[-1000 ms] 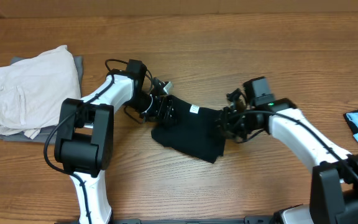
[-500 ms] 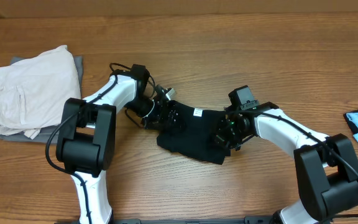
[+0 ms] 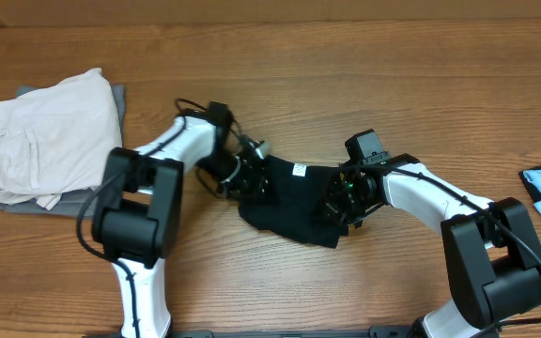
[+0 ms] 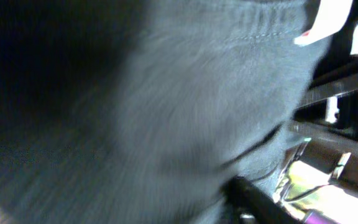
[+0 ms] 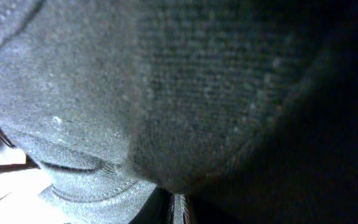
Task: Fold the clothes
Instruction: 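Lift the black bundle with the left gripper and carry it left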
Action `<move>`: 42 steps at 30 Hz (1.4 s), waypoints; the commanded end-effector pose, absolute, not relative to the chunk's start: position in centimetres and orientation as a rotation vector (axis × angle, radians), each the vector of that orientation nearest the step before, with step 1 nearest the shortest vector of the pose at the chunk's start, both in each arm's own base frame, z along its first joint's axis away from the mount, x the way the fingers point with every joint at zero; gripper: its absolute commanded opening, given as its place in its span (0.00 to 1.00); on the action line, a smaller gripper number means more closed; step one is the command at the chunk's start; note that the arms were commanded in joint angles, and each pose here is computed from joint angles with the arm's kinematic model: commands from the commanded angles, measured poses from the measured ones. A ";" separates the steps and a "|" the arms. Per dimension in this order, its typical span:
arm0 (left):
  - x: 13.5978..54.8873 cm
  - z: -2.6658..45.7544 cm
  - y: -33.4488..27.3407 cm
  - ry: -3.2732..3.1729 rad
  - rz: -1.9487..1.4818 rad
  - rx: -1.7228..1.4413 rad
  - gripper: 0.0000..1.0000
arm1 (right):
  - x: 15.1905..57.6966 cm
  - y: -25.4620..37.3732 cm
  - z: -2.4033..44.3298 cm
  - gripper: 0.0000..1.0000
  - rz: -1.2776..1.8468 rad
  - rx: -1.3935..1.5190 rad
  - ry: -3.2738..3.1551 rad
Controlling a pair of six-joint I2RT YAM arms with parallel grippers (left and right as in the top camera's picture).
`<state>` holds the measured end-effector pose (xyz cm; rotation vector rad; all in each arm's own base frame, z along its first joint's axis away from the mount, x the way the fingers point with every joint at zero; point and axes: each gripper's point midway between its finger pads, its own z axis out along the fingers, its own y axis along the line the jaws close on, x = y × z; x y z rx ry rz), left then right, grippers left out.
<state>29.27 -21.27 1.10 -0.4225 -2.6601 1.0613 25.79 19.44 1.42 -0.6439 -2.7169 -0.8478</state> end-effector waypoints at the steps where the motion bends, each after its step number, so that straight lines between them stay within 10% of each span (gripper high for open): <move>1: 27.1 -2.6 -21.0 -2.639 0.870 -0.415 0.42 | 25.6 18.9 0.5 0.09 -0.802 -0.675 -2.712; 11: 28.3 -2.6 -19.5 -2.666 0.868 -0.303 0.04 | 25.5 19.0 0.6 0.05 -0.811 -0.656 -2.712; 27: 35.0 11.2 -13.1 -3.062 1.182 -0.294 0.04 | 29.5 16.9 13.4 0.06 -1.100 -0.360 -3.042; 42: 38.9 20.3 4.6 -3.610 1.114 0.097 0.04 | 29.6 16.7 14.0 0.06 -1.113 -0.359 -3.061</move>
